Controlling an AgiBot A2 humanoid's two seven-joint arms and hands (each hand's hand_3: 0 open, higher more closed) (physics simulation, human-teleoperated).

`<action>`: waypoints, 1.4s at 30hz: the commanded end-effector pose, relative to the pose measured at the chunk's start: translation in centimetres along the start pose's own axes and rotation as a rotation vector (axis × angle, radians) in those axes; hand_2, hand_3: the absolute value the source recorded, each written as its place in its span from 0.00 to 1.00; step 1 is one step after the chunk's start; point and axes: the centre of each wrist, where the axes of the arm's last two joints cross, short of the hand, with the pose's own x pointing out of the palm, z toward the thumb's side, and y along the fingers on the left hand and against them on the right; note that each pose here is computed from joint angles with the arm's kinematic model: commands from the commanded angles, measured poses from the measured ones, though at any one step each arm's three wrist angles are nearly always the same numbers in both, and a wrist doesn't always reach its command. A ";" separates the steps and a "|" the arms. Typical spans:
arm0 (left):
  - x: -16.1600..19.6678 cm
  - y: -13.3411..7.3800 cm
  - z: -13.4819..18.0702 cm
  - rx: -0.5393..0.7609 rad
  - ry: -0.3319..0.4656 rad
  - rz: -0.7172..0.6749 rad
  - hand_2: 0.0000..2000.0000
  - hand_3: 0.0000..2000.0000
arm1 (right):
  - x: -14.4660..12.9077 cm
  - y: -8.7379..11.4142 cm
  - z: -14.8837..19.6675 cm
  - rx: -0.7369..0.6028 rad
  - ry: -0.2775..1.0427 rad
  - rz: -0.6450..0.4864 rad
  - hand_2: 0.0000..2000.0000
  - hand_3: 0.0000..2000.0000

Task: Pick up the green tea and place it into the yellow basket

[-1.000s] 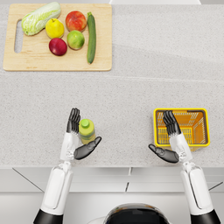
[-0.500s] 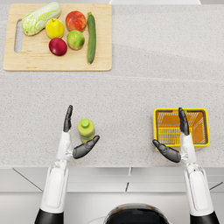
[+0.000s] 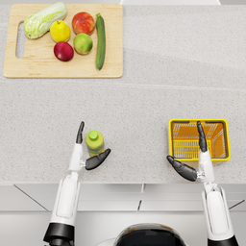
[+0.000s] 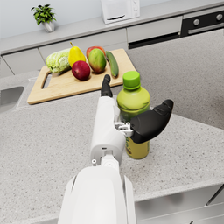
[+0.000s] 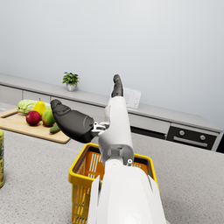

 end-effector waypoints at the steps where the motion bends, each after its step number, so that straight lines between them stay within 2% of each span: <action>1: 0.2 1.6 -1.1 -0.062 -0.012 0.007 0.00 0.00 | 0.5 0.1 0.3 -0.012 -0.006 0.016 0.00 0.00; 10: 0.4 3.7 -1.9 -0.125 -0.054 0.033 0.00 0.00 | 1.1 0.4 -0.1 0.006 -0.026 0.027 0.00 0.00; 11: 0.3 3.8 -2.0 -0.131 -0.059 0.039 0.68 0.16 | 1.2 0.4 0.0 0.005 -0.029 0.028 0.00 0.00; 12: 0.4 3.7 -2.1 -0.131 -0.065 0.014 1.00 0.33 | 1.2 0.4 0.0 0.005 -0.030 0.027 0.00 0.00; 16: 0.6 3.6 -1.8 -0.119 -0.071 -0.006 1.00 0.98 | 1.4 0.2 0.2 -0.006 -0.039 0.024 0.00 0.00; 18: 0.8 3.2 -0.9 -0.073 -0.068 -0.012 1.00 1.00 | 1.4 0.1 0.4 -0.015 -0.044 0.022 0.00 0.00; 23: 2.3 1.1 9.4 0.332 -0.054 -0.122 1.00 1.00 | 4.1 -1.1 0.3 -0.025 -0.102 0.091 0.00 0.00; 26: 3.8 0.0 14.0 0.510 -0.064 -0.164 1.00 1.00 | 6.0 -2.3 0.3 -0.033 -0.142 0.131 0.00 0.00; 30: 6.3 -0.5 16.0 0.586 -0.079 -0.246 1.00 1.00 | 7.7 -3.4 0.4 -0.040 -0.178 0.166 0.00 0.00; 37: 10.8 -0.8 17.6 0.618 -0.098 -0.380 1.00 1.00 | 9.9 -4.5 0.6 -0.045 -0.217 0.215 0.00 0.00; 42: 12.4 -1.4 17.2 0.611 -0.084 -0.454 1.00 1.00 | 10.9 -5.3 1.0 -0.086 -0.024 0.222 0.00 0.00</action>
